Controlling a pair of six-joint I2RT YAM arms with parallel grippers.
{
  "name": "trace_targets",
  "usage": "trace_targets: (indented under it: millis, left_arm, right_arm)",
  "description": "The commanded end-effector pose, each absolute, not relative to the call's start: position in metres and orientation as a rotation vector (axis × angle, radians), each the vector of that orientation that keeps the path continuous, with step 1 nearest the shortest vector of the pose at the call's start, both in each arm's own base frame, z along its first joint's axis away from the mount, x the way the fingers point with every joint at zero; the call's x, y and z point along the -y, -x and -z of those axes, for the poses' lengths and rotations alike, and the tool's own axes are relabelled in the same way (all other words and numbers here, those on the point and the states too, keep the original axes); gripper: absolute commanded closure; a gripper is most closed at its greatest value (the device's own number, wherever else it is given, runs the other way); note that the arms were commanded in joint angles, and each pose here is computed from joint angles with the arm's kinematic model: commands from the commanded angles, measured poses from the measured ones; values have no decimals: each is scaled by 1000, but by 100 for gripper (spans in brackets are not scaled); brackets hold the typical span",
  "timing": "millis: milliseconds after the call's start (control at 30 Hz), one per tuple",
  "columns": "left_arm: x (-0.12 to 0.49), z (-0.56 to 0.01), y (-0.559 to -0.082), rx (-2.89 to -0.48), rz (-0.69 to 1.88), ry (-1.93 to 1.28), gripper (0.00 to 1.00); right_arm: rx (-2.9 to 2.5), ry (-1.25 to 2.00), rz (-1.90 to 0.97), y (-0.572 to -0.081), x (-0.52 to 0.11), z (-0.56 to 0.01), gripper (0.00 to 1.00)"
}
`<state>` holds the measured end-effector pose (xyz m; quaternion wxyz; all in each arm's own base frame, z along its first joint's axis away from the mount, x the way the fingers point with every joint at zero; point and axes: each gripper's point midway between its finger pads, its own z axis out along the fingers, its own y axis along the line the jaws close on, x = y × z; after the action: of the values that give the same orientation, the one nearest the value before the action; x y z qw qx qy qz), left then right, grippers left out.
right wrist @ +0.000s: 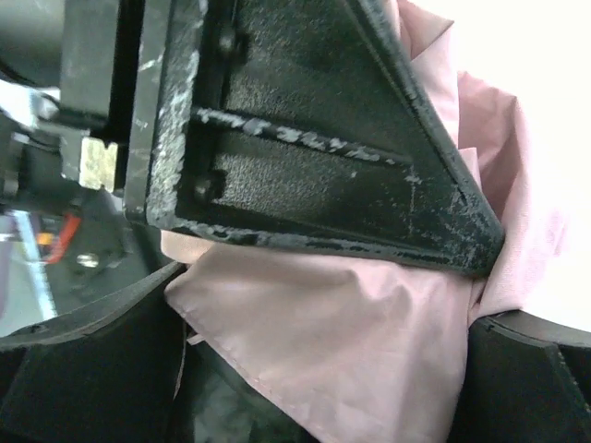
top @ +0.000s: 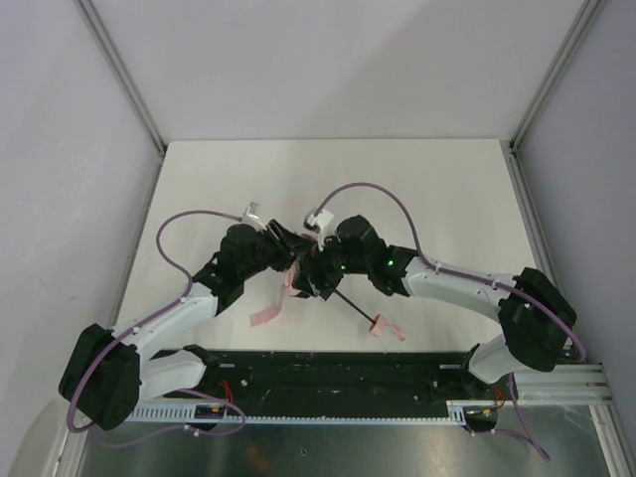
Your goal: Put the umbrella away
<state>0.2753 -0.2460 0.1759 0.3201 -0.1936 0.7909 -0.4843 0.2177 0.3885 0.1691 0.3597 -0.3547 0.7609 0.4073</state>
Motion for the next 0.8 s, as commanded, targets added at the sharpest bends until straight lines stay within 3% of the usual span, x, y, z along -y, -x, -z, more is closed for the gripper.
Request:
trace_targets:
  millis: [0,133,200,367,467,500,700,767]
  left_arm:
    - [240,-184,-288,-2071,1240,683,100]
    - [244,-179,-283,-2120,1271,732,100]
    - [247,-176,-279,-2142,1295,749,100]
    - [248,-175,-275,-2147,1306,772,100]
    - [246,-177,-275,-2135,1303,771,100]
    - [246,-177,-275,-2133,1301,768,100]
    - [245,-188,-281,-2104,1266,655,100]
    - [244,-194,-282,-2088,1239,565,90]
  right_arm:
    - [-1869,989,-709,-228,-386,-178,9]
    - [-1880,949,-568,-240,-386,-168,12]
    - [-1875,956,-578,-240,-392,-167,18]
    - [-1836,1020,-734,-229,-415,-173,57]
    - [-1841,1057,-868,-220,-421,-174,89]
    - [-1839,1070,-910,-216,-423,-175,95]
    - [-1856,1054,-1058,-214,-418,-187,100]
    - [-1872,1028,-1147,-216,-412,-193,100]
